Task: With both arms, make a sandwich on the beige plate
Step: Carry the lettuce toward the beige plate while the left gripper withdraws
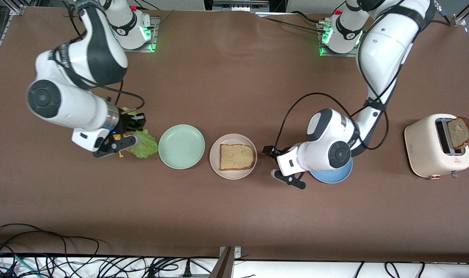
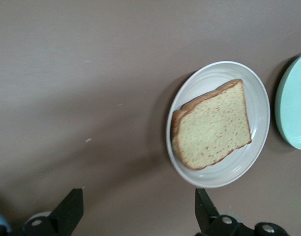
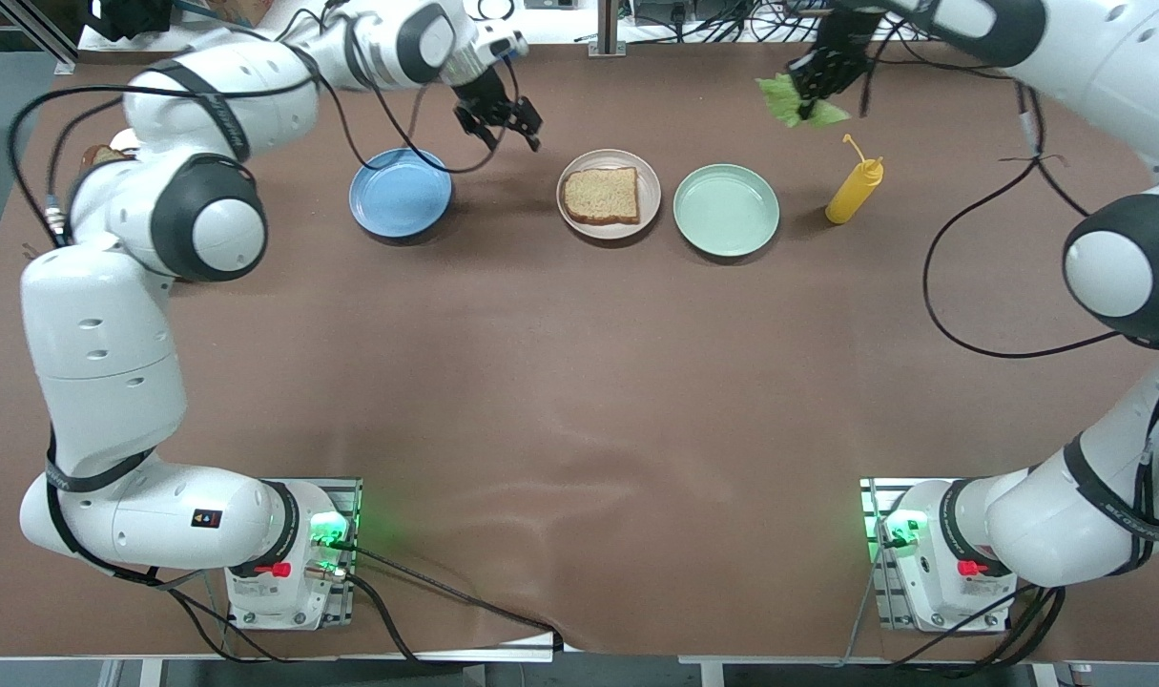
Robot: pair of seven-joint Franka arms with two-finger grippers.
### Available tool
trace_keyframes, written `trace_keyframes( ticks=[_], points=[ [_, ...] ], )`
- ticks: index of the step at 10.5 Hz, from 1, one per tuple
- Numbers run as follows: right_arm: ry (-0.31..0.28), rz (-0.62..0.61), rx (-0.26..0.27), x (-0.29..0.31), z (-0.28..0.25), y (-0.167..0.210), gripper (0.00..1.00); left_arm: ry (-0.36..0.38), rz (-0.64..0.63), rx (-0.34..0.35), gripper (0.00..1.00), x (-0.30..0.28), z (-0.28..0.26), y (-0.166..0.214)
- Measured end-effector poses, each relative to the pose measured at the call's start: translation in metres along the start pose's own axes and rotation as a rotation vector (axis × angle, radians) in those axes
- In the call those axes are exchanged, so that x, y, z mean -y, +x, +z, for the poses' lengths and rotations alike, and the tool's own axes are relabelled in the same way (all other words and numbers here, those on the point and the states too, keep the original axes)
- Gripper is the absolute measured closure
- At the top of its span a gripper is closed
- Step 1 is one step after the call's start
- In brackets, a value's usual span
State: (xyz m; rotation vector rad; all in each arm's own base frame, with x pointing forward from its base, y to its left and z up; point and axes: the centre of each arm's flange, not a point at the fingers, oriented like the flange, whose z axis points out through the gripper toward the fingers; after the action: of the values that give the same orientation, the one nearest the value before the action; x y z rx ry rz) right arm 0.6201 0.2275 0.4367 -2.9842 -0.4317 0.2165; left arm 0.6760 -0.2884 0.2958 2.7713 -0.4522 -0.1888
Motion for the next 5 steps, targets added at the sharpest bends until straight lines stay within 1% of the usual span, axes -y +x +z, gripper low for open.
trace_keyframes(
  ticks=[3,5],
  points=[
    [0.002,0.073,-0.058,0.067,0.038,0.016,0.91,0.208,-0.011,0.019,0.00,0.010,-0.089,-0.025],
    [0.006,0.095,-0.109,0.107,0.066,0.025,0.91,0.274,-0.035,0.041,0.00,0.015,-0.142,-0.047]
  ],
)
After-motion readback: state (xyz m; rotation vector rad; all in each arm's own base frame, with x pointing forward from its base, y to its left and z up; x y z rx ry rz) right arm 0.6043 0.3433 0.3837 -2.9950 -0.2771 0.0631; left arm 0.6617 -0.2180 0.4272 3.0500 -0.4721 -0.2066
